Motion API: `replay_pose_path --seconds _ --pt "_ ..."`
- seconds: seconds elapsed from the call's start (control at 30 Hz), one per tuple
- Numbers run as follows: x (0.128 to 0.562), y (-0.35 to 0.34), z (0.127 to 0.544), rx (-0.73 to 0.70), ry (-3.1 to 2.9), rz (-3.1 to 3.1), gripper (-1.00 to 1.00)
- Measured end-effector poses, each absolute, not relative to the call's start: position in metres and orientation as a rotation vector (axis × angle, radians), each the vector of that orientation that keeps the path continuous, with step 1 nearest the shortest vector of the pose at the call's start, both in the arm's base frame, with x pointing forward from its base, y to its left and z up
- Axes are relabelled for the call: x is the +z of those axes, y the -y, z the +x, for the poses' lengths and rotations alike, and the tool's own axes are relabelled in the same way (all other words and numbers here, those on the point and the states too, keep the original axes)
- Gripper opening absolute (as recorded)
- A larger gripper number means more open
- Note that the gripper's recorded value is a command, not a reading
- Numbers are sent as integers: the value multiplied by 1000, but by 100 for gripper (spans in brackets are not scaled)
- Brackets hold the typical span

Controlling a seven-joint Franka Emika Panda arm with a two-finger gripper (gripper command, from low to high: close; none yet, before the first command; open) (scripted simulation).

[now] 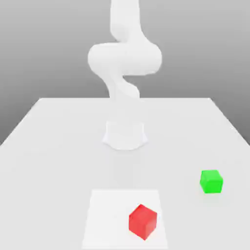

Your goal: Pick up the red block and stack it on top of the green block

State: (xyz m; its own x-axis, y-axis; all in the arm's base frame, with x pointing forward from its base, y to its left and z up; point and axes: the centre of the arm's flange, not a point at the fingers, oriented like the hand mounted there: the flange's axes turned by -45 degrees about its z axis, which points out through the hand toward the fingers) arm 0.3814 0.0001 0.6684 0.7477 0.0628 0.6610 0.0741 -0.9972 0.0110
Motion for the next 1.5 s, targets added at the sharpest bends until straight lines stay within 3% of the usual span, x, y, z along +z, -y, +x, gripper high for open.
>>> replay_pose_path --seconds 0.2,0.4,0.77,0.93,0.97,1.2,1.37,1.5 --pt "552 -12 446 -820 444 -2966 0" --pt "430 -30 475 -545 760 -2961 0" --pt "221 -45 449 -39 1317 -2849 0" --pt "158 -44 445 -2 1356 -2835 0" --pt "149 -44 444 0 1355 -2835 -100" --pt "148 -44 444 2 1356 -2834 -100" --pt "200 -45 444 1 1358 -2832 -100" --pt "222 -157 394 4 1749 -2583 -100"
